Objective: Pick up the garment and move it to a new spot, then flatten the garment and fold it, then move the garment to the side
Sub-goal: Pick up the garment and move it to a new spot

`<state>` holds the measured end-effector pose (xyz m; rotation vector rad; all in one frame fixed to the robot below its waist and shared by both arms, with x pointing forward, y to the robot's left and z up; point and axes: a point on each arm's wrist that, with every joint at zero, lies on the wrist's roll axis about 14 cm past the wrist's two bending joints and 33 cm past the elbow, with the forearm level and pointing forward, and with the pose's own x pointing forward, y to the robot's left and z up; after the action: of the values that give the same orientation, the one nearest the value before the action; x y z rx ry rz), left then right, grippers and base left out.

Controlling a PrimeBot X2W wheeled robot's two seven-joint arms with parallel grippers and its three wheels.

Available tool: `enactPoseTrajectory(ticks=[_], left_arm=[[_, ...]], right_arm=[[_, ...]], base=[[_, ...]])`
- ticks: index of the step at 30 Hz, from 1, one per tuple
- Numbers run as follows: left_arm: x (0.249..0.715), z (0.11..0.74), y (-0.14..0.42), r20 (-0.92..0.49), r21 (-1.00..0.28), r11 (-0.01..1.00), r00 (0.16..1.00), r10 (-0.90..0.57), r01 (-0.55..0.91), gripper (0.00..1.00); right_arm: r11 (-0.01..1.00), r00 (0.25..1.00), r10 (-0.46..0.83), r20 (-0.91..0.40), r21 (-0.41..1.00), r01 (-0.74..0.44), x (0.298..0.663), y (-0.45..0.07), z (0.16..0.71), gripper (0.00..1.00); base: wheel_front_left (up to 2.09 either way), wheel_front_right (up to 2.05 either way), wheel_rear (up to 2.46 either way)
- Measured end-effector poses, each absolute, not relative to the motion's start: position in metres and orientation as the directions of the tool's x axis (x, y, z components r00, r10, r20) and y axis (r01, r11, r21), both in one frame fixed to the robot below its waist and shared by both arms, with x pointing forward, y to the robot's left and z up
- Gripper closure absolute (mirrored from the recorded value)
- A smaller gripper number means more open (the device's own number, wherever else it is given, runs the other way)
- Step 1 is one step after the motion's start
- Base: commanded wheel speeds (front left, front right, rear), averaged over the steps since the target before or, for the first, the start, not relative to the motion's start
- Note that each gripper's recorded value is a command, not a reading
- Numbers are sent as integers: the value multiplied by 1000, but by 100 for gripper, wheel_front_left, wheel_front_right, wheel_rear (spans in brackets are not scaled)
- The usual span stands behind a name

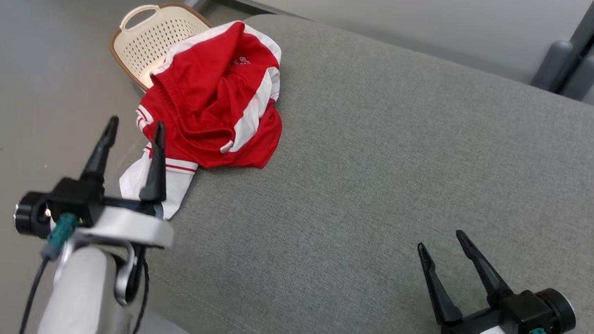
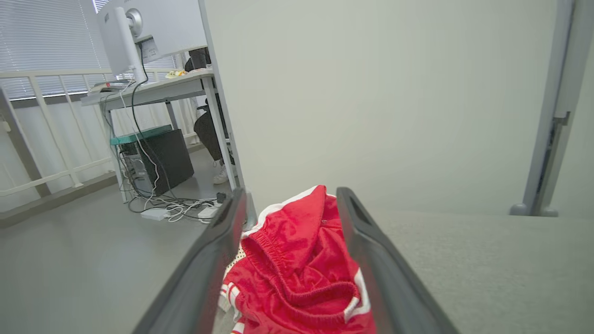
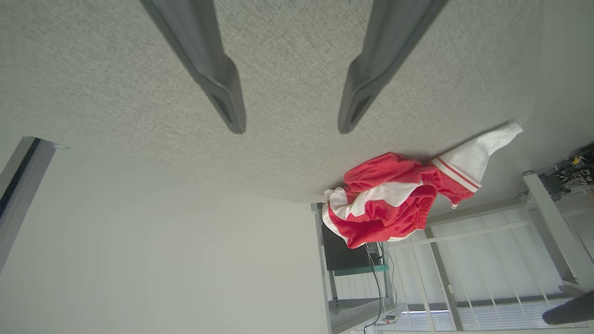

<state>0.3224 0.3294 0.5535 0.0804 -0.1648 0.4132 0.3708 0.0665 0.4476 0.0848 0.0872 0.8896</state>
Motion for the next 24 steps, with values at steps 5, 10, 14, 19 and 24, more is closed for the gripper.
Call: enactPoseTrajectory(ticks=[5,10,14,19,24], left_arm=[[374,534,370,62,102,896,901,429,-433,0],[422,513,406,-116,134,880,875,471,-456,0],[453,488,412,-229,144,894,864,448,-425,0],[486,455,408,-345,163,909,841,418,-385,0],[490,408,412,-498,181,909,762,415,-376,0]], right_arm=[[637,632,771,-80,86,-766,387,49,427,0],[677,672,736,-82,81,-732,413,31,414,0],[710,701,703,-117,73,-700,426,11,395,0],[737,725,676,-135,85,-671,437,-5,377,0],[744,733,669,-123,107,-660,443,-9,368,0]], base=[[0,0,0],[0,0,0],[0,0,0],[0,0,0],[0,0,0]])
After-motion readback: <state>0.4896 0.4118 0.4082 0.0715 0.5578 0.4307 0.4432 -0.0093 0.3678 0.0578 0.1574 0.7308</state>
